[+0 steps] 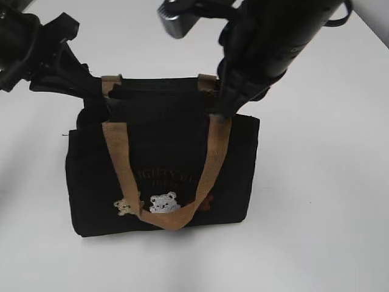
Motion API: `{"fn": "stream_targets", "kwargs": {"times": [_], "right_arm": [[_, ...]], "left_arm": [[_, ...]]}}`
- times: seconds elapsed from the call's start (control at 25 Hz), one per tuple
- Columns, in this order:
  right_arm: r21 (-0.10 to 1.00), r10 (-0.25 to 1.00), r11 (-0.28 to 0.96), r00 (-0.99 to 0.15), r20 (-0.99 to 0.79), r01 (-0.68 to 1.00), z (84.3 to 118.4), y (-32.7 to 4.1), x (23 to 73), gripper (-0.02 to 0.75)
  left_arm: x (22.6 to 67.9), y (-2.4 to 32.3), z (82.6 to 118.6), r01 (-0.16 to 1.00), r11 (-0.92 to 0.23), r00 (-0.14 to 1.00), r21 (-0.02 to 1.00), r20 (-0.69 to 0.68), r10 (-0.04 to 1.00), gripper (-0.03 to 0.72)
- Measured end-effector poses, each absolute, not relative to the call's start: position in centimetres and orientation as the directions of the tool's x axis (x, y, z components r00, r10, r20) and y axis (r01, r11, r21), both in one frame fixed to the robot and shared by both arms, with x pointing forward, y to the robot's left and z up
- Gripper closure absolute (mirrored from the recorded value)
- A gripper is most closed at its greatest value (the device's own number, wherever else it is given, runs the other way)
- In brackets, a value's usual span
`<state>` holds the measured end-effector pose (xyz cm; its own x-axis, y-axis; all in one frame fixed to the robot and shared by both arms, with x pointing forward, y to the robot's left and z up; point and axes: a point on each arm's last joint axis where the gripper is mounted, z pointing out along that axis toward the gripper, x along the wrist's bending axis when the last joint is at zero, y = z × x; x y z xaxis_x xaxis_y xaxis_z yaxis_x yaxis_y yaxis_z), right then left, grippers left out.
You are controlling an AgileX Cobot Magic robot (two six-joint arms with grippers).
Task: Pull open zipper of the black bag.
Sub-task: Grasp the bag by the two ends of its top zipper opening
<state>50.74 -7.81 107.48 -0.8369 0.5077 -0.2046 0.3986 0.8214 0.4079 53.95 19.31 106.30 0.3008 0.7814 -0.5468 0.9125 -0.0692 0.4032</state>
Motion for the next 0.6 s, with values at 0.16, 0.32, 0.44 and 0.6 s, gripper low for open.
{"fn": "stream_targets", "kwargs": {"times": [0.16,0.32,0.44,0.6], "right_arm": [[0.398,0.606,0.766,-0.775,-0.182,0.505,108.6,-11.3,51.9,0.725],[0.384,0.683,0.703,-0.719,-0.128,0.599,108.9,-14.0,52.7,0.725],[0.373,0.719,0.666,-0.689,-0.090,0.646,108.8,-15.2,53.1,0.725],[0.387,0.734,0.633,-0.678,-0.027,0.670,108.8,-15.1,53.0,0.725]], "left_arm": [[54.2,19.6,106.3,0.903,-0.060,0.300,0.426,-0.524,0.797,0.690],[54.5,19.8,106.2,0.897,-0.052,0.298,0.439,-0.513,0.805,0.690],[54.5,19.8,106.3,0.894,-0.048,0.297,0.445,-0.509,0.808,0.690],[54.6,19.8,106.3,0.893,-0.046,0.296,0.447,-0.508,0.809,0.688]]}}
